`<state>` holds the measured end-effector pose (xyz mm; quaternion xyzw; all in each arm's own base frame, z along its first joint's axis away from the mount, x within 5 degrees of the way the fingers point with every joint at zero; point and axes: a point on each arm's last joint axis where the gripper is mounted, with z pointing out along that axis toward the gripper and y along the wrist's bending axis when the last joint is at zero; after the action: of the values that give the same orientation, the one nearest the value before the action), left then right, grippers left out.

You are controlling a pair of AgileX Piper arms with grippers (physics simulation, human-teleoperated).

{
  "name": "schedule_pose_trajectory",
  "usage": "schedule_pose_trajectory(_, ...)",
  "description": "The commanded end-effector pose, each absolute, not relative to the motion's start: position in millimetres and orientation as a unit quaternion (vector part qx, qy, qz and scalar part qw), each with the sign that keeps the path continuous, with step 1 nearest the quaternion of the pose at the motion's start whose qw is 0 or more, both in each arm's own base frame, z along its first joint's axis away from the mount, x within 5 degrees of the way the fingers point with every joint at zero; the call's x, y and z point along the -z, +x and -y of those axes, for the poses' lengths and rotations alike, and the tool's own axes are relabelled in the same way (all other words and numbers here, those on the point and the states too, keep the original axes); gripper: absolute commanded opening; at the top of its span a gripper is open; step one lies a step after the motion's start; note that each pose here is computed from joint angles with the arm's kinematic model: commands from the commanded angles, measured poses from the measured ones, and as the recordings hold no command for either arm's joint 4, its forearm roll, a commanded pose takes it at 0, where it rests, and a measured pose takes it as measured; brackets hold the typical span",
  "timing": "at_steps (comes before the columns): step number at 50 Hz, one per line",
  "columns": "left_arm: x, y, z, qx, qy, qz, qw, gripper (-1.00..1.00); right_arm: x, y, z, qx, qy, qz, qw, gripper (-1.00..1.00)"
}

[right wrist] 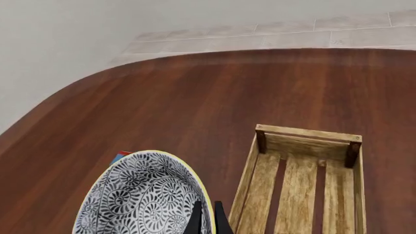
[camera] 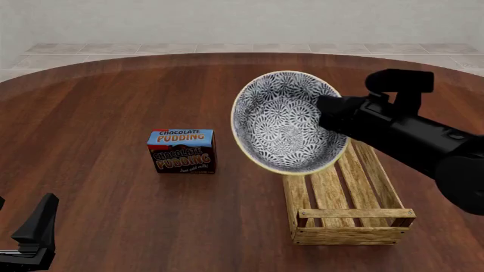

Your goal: Pick up the bowl on the left and put it in the tray.

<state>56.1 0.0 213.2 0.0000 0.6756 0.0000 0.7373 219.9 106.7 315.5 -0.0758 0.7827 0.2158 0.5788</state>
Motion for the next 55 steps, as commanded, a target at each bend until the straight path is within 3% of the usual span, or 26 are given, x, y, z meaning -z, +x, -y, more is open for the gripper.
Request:
schedule_pose_trajectory(1, -213.2, 56.1, 0.0, 0.000, 0.000, -0.676, 0.737, 1.00, -310.4, 227.4, -99.2, -0.222, -0.033, -0.787, 0.574, -1.00)
schedule_pose_trajectory(20, -213.2, 56.1, 0.0, 0.000, 0.000, -0.676, 0.737, 1.00, -301.2, 226.4, -90.5, -0.235, 0.006, -0.783, 0.575, -1.00)
schedule_pose_trajectory(55, -213.2, 56.1, 0.0, 0.000, 0.000, -0.676, 0.737, 1.00, -278.6, 242.4, -59.7, -0.200, 0.076, -0.794, 0.569, -1.00)
